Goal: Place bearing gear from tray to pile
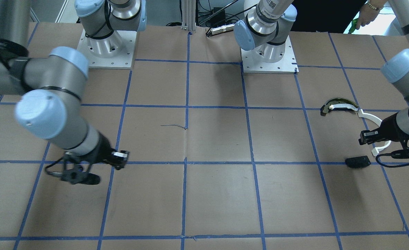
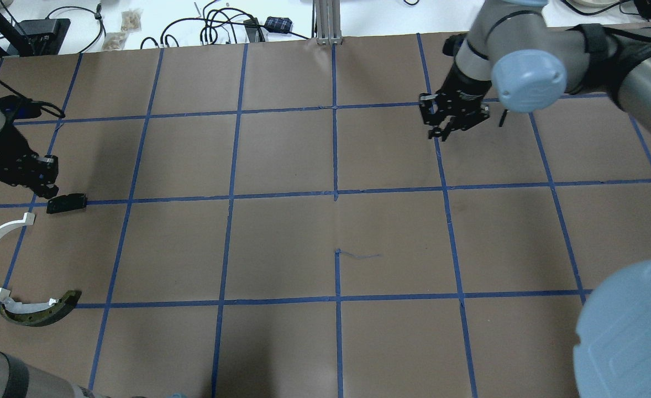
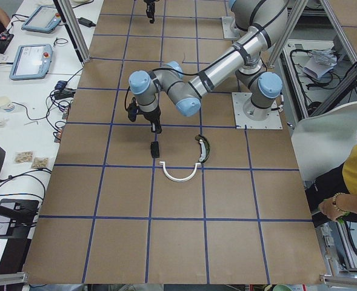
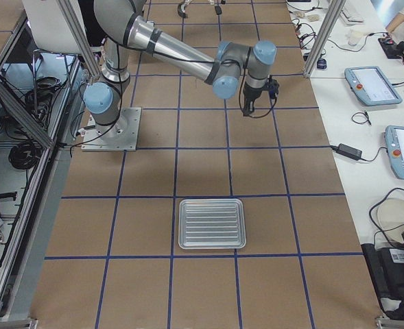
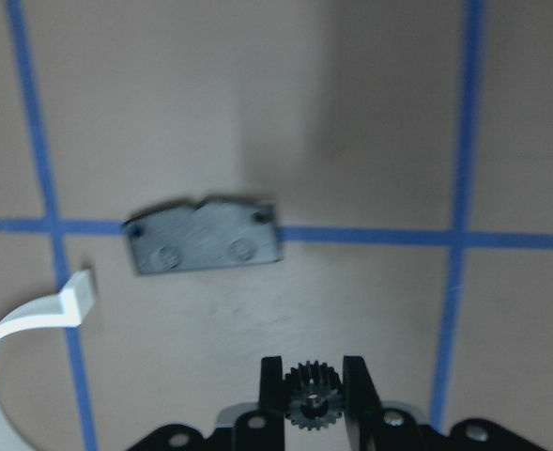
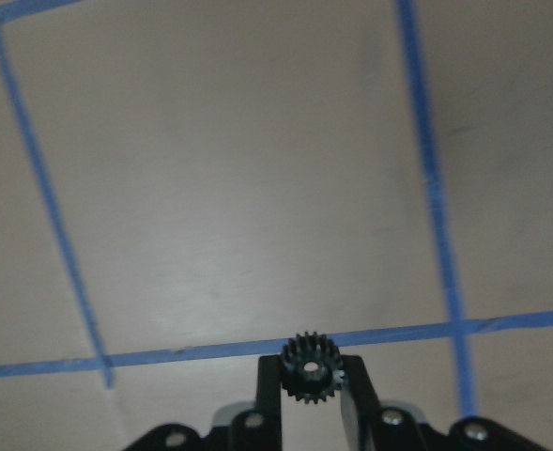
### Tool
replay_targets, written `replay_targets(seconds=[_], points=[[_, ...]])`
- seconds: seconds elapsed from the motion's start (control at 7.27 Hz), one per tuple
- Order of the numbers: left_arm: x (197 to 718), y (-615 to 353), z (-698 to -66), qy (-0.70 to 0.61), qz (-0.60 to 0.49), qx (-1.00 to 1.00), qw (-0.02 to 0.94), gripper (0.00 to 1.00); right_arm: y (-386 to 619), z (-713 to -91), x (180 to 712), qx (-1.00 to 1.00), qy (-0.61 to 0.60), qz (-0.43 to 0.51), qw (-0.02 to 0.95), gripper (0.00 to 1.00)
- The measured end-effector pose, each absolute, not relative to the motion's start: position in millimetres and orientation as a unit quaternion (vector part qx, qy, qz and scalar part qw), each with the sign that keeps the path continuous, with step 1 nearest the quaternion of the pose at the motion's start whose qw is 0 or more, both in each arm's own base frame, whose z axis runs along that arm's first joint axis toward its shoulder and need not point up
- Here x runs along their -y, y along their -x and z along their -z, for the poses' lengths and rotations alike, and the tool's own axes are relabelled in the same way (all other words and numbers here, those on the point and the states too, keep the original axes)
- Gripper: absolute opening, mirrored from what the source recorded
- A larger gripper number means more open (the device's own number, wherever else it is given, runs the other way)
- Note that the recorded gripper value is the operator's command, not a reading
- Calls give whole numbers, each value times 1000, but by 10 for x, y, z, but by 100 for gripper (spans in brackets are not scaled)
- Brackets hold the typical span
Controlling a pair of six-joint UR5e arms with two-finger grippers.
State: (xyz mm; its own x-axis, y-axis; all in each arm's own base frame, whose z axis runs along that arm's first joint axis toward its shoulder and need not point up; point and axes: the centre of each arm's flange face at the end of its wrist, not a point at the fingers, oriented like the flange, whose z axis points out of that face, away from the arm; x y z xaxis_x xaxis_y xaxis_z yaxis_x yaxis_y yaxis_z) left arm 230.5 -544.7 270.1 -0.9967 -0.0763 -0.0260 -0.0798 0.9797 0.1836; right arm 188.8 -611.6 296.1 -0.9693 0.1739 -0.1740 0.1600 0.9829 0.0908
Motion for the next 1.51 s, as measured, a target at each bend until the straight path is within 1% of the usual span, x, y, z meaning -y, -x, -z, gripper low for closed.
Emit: replay_targets(seconds=[0.14,0.28,0.41,0.55,0.69,0.83,0.96,1.1,1.24,1.38,1.51], points=[[5253,-2554,-2490,52,-108,-993,-7,0,-2623,-2869,5920,-990,-90,-46,103,0],[5112,-2699,-2260,58,-117,-991,-18,0,-3226,-2635,5701,-987,-109,-61,99,0],[5038,-2802,-2090,56,-119,-991,-20,0,-3592,-2380,5514,-985,-123,-75,90,2],[4990,-2900,-1971,49,-120,-991,-23,0,-3762,-2194,5375,-983,-137,-88,83,20],[4968,-2975,-1885,46,-121,-991,-27,0,-3824,-2086,5294,-981,-149,-97,78,50],[4967,-3009,-1841,44,-121,-991,-29,0,-3834,-2018,5266,-980,-153,-101,73,99],[4963,-3018,-1822,43,-121,-991,-30,46,-3813,-2005,5277,-980,-156,-101,70,100],[4957,-3015,-1813,41,-122,-991,-31,86,-3730,-2108,5349,-980,-163,-93,73,100],[4953,-3009,-1805,40,-123,-991,-33,100,-3492,-2337,5505,-978,-174,-80,82,100],[4953,-3003,-1806,41,-122,-991,-34,100,-3044,-2651,5691,-979,-166,-70,89,100],[4955,-2995,-1822,42,-123,-991,-33,100,-2449,-3010,5812,-987,-128,-58,84,100]])
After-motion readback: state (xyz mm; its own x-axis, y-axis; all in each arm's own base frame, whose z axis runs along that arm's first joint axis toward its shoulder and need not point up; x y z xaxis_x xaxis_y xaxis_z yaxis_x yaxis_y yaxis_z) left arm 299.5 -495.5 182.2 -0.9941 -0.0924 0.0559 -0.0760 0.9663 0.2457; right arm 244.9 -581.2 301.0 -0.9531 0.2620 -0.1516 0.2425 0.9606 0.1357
